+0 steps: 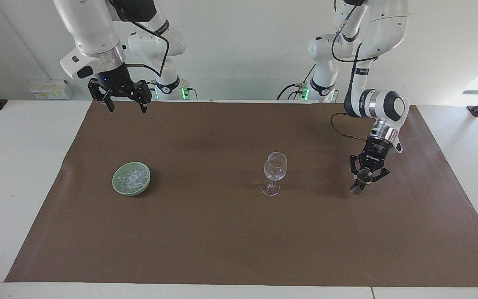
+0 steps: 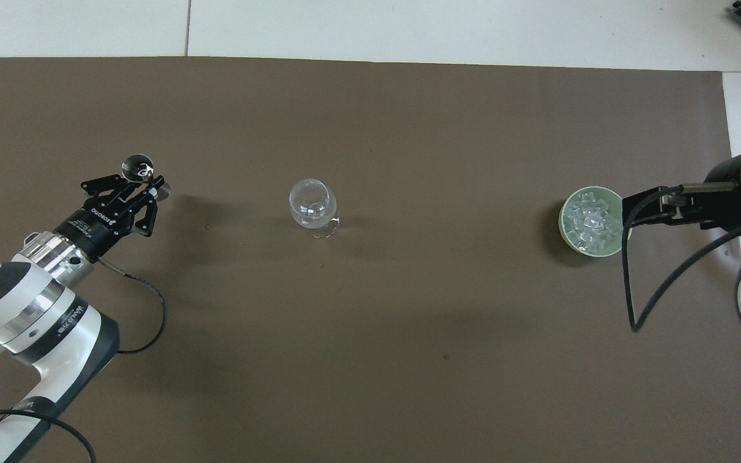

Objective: Pour wine and add ice with both arms
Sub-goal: 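Lift the jigger with the left gripper and carry it toward the glass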

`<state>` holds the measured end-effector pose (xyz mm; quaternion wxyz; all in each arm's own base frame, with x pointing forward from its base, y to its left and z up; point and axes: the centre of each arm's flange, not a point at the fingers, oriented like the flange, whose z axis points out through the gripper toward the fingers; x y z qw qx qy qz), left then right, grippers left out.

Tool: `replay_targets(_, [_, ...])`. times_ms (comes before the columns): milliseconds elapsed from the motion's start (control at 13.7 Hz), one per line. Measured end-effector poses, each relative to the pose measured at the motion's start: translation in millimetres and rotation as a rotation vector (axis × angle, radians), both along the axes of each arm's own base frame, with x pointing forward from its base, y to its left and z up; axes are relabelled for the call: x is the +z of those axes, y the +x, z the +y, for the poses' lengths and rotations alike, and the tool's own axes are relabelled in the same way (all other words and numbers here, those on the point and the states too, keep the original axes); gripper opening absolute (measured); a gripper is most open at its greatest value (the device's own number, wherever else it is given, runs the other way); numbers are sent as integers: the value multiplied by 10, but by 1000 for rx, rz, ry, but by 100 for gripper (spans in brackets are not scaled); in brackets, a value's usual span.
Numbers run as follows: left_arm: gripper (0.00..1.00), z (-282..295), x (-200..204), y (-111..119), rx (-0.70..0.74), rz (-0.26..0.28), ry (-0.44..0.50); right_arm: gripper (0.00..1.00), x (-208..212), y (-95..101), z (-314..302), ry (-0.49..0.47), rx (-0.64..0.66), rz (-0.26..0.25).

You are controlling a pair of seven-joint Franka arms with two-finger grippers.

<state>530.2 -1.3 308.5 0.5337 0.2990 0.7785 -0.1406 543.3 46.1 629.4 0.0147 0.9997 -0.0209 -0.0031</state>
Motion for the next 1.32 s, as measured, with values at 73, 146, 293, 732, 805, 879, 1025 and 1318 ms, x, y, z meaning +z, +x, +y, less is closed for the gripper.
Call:
replay_targets(73, [21, -85, 58, 7, -4, 1, 8, 100, 0, 0, 0, 0, 0, 0])
replay_targets(146, [21, -171, 117, 7, -7, 4, 16, 100, 0, 0, 0, 0, 0, 0])
replay_targets(293, [21, -340, 241, -13, -6, 16, 22, 100, 0, 0, 0, 0, 0, 0])
replay_targets(732, [21, -816, 673, -129, -11, 18, 27, 100, 0, 0, 0, 0, 0, 0])
replay_targets(805, [21, -891, 741, -146, -5, 21, 30, 100, 0, 0, 0, 0, 0, 0])
replay_targets(879, [21, -962, 802, -153, 0, 24, 32, 100, 0, 0, 0, 0, 0, 0])
replay_targets(1025, [21, -1133, 932, -143, 7, 27, 28, 100, 0, 0, 0, 0, 0, 0])
replay_targets(1318, [21, -1436, 1076, -169, -5, 27, 34, 100, 0, 0, 0, 0, 0, 0])
